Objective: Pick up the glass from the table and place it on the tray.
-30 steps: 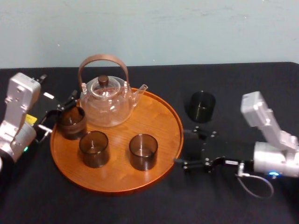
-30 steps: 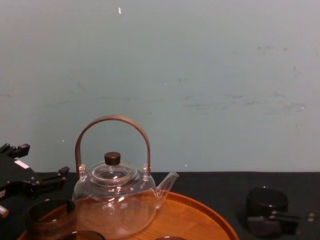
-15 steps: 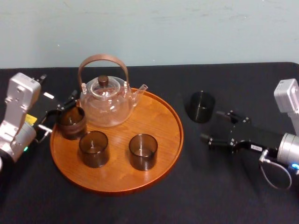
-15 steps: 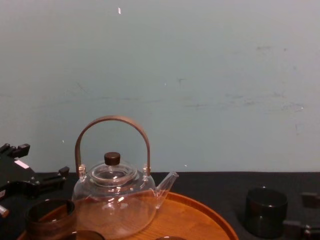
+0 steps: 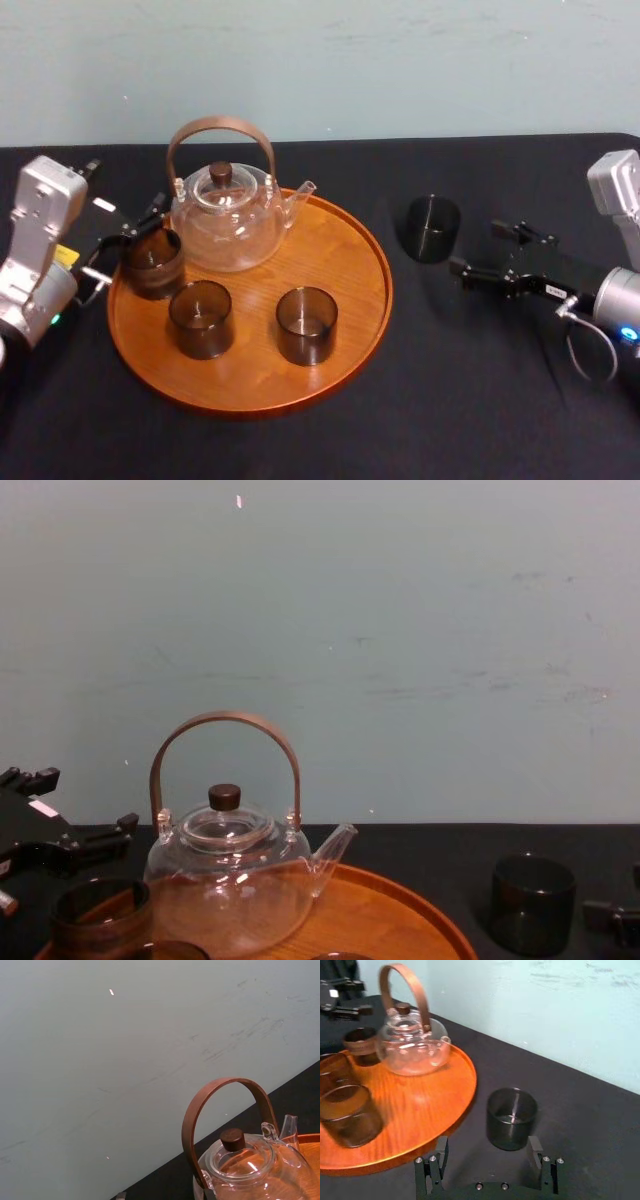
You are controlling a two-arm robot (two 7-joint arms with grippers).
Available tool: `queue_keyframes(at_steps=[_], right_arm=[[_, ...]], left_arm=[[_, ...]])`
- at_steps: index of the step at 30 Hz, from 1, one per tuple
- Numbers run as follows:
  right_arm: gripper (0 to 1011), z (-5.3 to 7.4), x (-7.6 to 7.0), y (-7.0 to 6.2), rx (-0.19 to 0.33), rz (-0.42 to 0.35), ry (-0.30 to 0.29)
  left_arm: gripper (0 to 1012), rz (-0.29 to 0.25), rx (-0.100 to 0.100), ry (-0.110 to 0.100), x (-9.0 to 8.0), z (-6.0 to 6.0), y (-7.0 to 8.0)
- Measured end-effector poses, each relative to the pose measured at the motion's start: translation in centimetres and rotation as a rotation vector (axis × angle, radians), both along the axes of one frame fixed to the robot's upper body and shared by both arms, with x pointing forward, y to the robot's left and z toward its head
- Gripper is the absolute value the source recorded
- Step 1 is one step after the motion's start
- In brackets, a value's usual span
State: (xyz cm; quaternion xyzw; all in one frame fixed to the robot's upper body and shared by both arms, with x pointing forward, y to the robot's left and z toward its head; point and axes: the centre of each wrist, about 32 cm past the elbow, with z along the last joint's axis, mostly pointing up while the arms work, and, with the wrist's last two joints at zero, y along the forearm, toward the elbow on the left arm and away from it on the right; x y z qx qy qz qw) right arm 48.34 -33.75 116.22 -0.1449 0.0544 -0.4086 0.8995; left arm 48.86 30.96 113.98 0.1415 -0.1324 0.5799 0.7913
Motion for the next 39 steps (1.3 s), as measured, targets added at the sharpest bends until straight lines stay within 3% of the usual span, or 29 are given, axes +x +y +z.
queue_keyframes(at_steps=[16, 39], right_arm=[[1002, -1.2, 2.7, 1.2, -0.033, -0.077, 0.017], [1002, -2.5, 6.2, 3.2, -0.062, -0.066, 0.037]], left_arm=[[1001, 0.000, 0.000, 0.000, 0.0, 0.0, 0.0], [1001, 0.000, 0.000, 0.000, 0.0, 0.0, 0.0]])
